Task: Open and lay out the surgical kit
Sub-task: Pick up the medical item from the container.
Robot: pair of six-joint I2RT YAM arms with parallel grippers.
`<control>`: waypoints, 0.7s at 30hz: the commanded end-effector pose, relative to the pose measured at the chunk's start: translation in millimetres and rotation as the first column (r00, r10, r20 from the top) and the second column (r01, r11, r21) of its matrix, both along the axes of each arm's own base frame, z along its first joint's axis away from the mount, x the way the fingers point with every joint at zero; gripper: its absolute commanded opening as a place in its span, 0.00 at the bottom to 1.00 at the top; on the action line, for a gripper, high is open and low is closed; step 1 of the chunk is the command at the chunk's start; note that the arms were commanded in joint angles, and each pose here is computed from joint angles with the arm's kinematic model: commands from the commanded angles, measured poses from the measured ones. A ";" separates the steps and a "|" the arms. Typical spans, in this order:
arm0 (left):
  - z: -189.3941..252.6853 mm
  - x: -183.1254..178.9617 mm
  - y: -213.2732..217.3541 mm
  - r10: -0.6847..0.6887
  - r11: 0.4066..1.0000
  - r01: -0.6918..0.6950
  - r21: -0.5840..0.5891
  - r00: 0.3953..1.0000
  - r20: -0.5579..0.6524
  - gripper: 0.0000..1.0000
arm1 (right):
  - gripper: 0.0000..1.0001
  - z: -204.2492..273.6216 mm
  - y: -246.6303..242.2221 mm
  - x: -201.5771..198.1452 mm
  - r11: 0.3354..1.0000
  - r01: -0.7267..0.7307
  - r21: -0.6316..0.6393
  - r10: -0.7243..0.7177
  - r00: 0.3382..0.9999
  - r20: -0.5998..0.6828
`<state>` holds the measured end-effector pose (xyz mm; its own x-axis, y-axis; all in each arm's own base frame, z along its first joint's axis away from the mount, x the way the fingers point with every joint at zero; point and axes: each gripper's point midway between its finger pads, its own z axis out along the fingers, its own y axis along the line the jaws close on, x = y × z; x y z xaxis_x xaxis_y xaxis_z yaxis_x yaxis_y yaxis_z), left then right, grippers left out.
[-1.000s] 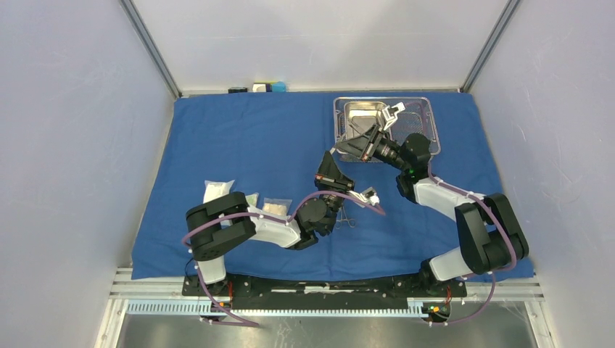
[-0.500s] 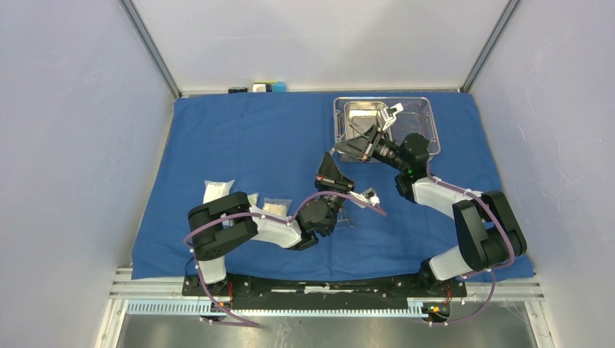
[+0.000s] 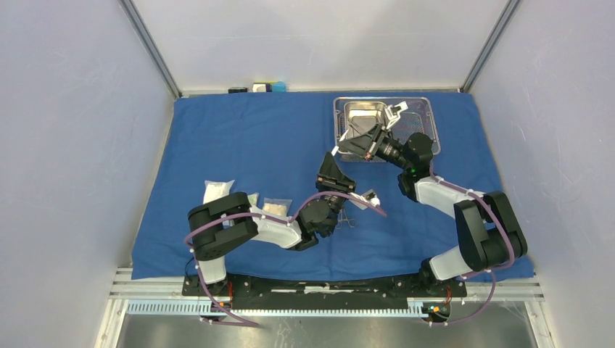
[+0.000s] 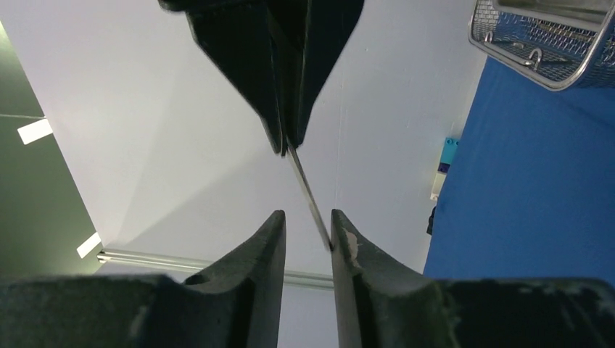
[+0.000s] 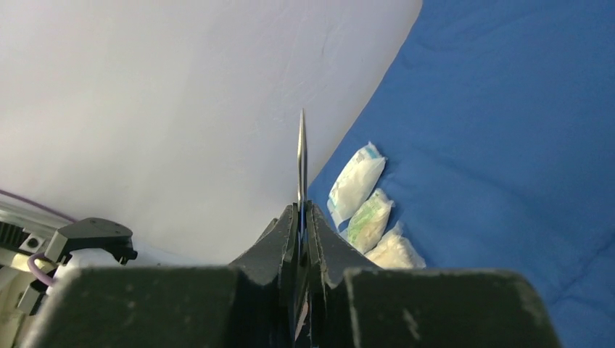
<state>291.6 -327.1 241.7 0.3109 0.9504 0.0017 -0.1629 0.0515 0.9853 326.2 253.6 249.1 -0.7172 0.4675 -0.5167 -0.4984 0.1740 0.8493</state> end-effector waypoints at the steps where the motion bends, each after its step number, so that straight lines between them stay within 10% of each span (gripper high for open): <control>1: 19.8 -7.1 2.1 -0.015 0.995 0.016 -0.100 1.000 0.010 0.46 | 0.00 38.0 -21.3 15.1 0.995 0.090 0.042 -0.095 0.984 0.150; 6: 17.2 -7.5 6.7 -0.018 0.992 0.015 -0.122 1.000 -0.025 0.69 | 0.00 45.1 -35.4 21.0 0.992 0.122 0.029 -0.126 0.970 0.210; 16: 11.5 1.9 37.4 -0.021 0.966 -0.036 -0.256 0.976 -0.216 0.83 | 0.01 3.6 -62.8 16.0 0.943 0.211 -0.259 -0.107 0.924 0.367; 21: 1.1 8.7 45.9 -0.149 0.910 -0.100 -0.402 0.827 -0.542 0.88 | 0.01 -2.9 -61.7 -3.5 0.940 0.149 -0.307 0.009 0.888 0.460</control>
<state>298.9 -288.7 251.0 0.2798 0.9223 -0.2664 0.0930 0.2501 0.9637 340.1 190.1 254.0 -0.4236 0.3806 -0.8220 -0.6805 0.4652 0.5661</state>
